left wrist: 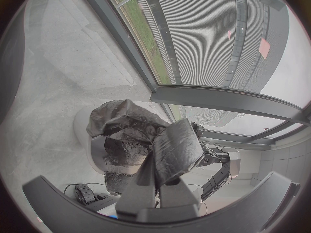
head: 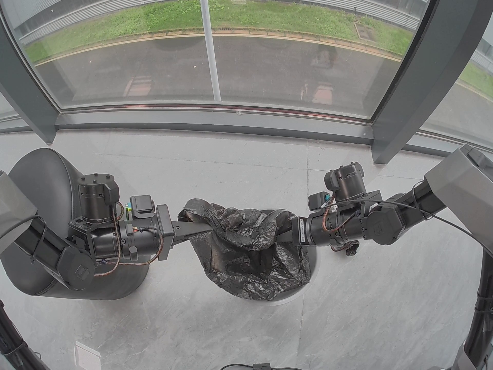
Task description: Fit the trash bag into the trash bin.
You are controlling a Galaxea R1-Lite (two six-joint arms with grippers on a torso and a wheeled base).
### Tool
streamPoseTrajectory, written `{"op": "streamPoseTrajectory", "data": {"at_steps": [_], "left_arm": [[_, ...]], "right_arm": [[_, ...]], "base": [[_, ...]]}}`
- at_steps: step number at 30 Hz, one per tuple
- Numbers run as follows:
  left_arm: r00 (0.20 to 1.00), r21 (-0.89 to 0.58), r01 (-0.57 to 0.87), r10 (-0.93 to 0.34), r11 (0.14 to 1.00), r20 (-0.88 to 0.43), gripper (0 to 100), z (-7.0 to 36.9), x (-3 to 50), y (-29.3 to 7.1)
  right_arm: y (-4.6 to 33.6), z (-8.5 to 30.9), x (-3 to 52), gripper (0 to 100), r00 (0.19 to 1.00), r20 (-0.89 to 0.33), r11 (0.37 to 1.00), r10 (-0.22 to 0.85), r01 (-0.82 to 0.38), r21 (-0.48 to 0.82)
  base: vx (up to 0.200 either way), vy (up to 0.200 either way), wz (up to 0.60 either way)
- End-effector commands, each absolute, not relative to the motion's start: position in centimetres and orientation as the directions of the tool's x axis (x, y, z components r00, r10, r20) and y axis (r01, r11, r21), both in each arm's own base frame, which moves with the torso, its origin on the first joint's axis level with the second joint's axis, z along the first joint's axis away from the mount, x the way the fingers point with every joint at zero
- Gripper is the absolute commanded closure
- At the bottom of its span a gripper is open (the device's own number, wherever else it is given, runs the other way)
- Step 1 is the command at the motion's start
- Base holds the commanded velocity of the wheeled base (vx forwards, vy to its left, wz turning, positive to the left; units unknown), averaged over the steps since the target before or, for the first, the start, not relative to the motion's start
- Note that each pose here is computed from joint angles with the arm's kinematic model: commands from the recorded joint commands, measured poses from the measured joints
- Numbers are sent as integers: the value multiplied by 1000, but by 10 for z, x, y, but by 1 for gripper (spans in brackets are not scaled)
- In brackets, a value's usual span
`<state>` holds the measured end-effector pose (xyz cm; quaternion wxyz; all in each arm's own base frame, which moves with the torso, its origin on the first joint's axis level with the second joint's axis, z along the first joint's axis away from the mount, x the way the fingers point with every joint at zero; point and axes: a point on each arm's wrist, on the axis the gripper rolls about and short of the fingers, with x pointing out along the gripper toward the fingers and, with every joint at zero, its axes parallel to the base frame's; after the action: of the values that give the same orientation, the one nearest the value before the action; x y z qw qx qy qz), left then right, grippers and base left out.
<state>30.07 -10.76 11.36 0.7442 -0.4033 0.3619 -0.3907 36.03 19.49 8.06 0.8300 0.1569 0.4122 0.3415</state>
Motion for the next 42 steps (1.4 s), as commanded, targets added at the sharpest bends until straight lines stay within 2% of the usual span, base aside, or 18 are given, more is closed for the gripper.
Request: {"op": "streamPoseTrajectory", "data": {"at_steps": [1,7,16,21,26,30,42], "left_arm": [[424,-889,258,-871,379,-248,100,102,303,-109],[409,-893,232,-872,386,-271,100,92,301,-110],[360,-898,206,-883,389,-300,100,86,280,-117],[353,-902,213,-890,375,-287,100,93,274,-119],[364,-914,208,-895,348,-258,100,106,273,-120],[382,-915,195,-887,353,-261,100,108,270,-121],[362,-915,149,-882,375,-303,100,90,274,-124]], "right_arm": [[194,64,358,100,409,-600,726,687,-421,544],[192,52,357,100,421,-586,721,693,-428,545],[178,45,332,100,390,-630,739,672,-409,535],[157,58,328,100,453,-584,739,674,-408,536],[151,68,325,100,466,-577,742,670,-403,536],[147,72,317,100,443,-606,751,661,-385,537],[140,51,306,100,403,-656,768,638,-385,511]], "base": [[0,0,0],[0,0,0],[0,0,0],[0,0,0],[0,0,0],[0,0,0],[0,0,0]]}}
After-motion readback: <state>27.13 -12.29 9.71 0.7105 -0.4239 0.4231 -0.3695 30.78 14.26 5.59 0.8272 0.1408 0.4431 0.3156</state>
